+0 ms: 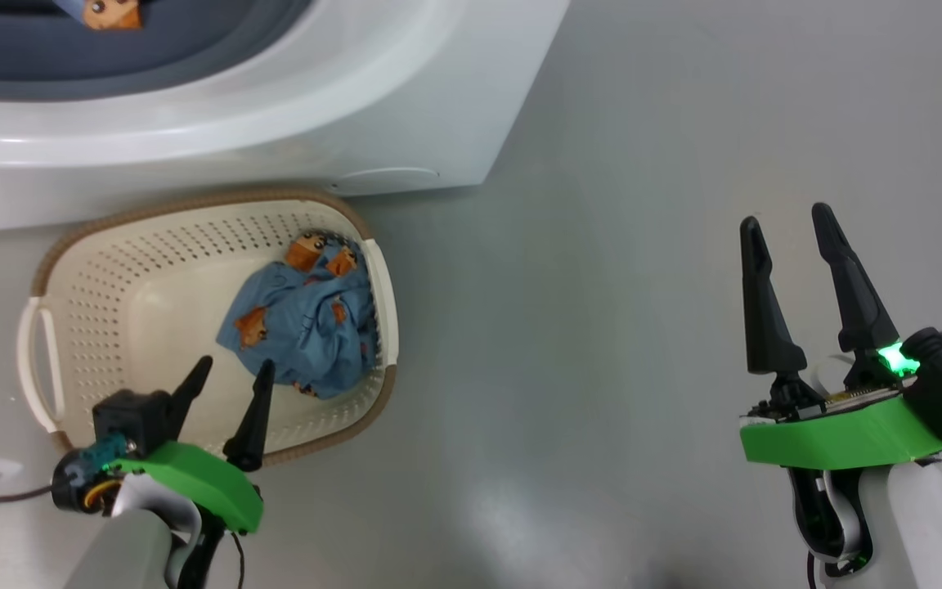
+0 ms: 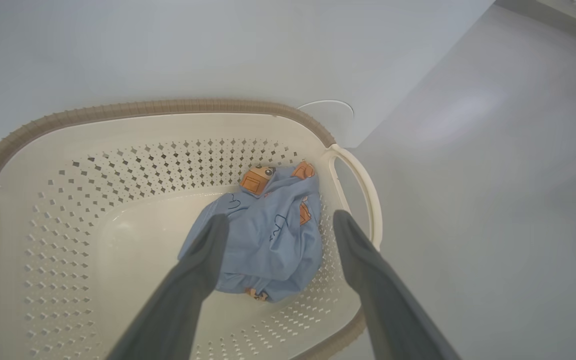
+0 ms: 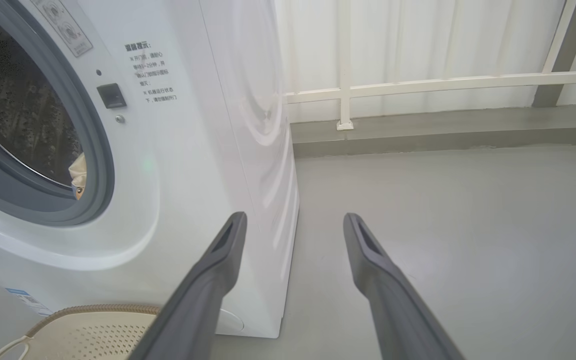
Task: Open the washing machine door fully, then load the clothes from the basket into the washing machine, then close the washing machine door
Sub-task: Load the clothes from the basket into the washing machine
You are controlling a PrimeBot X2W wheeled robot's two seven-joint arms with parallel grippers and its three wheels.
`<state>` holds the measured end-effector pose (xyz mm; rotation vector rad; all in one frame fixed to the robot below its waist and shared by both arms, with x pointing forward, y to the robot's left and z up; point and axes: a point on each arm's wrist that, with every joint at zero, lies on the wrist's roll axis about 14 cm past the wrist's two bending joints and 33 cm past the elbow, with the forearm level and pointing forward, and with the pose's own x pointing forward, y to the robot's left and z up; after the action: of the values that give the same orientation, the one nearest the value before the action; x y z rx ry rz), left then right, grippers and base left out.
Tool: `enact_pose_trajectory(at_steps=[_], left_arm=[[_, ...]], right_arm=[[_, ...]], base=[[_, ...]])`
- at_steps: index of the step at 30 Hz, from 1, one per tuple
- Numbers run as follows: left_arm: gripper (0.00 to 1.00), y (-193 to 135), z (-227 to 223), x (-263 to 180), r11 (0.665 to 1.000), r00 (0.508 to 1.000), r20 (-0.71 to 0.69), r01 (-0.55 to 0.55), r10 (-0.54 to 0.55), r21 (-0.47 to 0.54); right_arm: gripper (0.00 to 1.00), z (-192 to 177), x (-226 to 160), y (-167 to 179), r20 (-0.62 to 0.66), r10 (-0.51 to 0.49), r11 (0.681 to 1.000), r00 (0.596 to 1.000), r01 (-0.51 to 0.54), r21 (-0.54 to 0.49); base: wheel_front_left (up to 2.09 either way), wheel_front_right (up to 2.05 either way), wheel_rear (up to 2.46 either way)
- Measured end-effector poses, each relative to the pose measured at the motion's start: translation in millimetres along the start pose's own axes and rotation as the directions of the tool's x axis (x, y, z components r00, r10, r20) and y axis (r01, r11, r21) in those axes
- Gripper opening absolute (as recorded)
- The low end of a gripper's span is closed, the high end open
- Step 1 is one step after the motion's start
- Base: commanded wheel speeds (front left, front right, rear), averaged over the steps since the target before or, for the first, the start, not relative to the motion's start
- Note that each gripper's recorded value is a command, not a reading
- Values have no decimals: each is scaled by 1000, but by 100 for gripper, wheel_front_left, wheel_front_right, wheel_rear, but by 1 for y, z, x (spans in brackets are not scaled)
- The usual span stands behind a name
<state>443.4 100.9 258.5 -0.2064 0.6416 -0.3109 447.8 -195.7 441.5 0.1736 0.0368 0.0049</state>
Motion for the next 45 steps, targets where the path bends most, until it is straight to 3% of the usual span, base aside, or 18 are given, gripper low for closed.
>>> enact_pose_trajectory(at_steps=[20,45], left_arm=[[100,-9,-53,61,989,971,-200,143,-131,47],[100,-2,-75,111,972,933,-298,228,-200,62]], right_arm=[[100,-37,16,-16,-71,-38,999,997,39,8],[100,-70,19,-21,-146,-43,999,988,44,4]], base=[[0,0,0],[0,0,0]])
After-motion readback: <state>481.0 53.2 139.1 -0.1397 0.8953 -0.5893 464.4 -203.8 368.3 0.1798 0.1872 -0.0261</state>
